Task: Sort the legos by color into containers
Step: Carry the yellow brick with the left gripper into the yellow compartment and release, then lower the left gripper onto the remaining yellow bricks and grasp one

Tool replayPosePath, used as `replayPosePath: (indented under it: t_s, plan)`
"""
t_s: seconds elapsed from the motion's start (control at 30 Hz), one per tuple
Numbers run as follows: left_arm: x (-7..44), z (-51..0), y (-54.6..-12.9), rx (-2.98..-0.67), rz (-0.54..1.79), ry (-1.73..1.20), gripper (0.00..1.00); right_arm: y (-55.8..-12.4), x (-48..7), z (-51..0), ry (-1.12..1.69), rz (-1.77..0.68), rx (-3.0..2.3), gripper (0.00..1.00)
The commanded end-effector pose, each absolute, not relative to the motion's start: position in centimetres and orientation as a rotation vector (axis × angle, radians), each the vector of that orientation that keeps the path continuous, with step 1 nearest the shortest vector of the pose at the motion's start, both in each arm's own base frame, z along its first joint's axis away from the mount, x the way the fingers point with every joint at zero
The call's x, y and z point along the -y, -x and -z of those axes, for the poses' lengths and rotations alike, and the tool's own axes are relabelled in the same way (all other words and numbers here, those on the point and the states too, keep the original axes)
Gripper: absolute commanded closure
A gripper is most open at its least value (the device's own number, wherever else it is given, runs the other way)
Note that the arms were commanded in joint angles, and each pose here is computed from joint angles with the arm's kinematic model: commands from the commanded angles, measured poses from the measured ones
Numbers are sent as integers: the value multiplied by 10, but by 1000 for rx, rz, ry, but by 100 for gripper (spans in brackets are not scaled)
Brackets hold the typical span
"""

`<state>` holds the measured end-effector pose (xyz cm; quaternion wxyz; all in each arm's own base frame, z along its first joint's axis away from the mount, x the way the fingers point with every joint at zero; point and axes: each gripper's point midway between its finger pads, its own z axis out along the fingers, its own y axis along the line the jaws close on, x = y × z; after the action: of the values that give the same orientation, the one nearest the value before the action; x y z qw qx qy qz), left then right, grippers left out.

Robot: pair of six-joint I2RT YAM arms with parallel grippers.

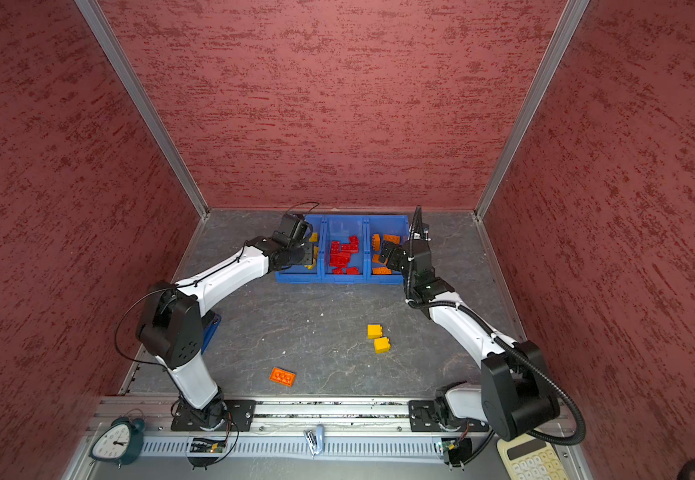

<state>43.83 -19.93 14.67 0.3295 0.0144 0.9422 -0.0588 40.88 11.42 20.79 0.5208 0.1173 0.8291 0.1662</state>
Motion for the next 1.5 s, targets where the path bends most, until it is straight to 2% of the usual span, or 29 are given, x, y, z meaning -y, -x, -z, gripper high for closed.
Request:
replayPosePath:
  t_s: [0.0,0.1,0.2,0.43,0.57,0.67,0.93,1.2,1.33,1.47]
  plan:
    - [188,-134,-456,-2499,109,112,75,-411,-126,-209,-217,-437,-2044,1]
    - [188,-127,-469,-2522,79,161,73,-405,-128,-194,-210,-438,-2107,1]
    - [195,-123,-479,-2524,103,194,66,-398,-128,-187,-214,-453,-2125,1]
    - [214,-132,-483,-2516,208,175,28,-380,-130,-171,-209,-484,-2175,1]
    - [216,-145,-474,-2494,224,160,15,-373,-127,-164,-216,-475,-2198,1]
    - [217,-156,-463,-2463,241,168,0,-367,-129,-159,-213,-499,-2210,1]
    - [250,-191,-416,-2345,334,-55,1,-344,-132,-136,-243,-570,-2250,1]
    - [337,-193,-343,-2258,413,-595,1,-323,-139,-161,-147,-686,-2134,1]
    - [378,-170,-302,-2251,434,-875,1,-314,-86,-146,-460,-493,-2121,1]
    - [405,-140,-267,-2291,481,-1098,1,-297,-44,-122,-697,-519,-2089,1]
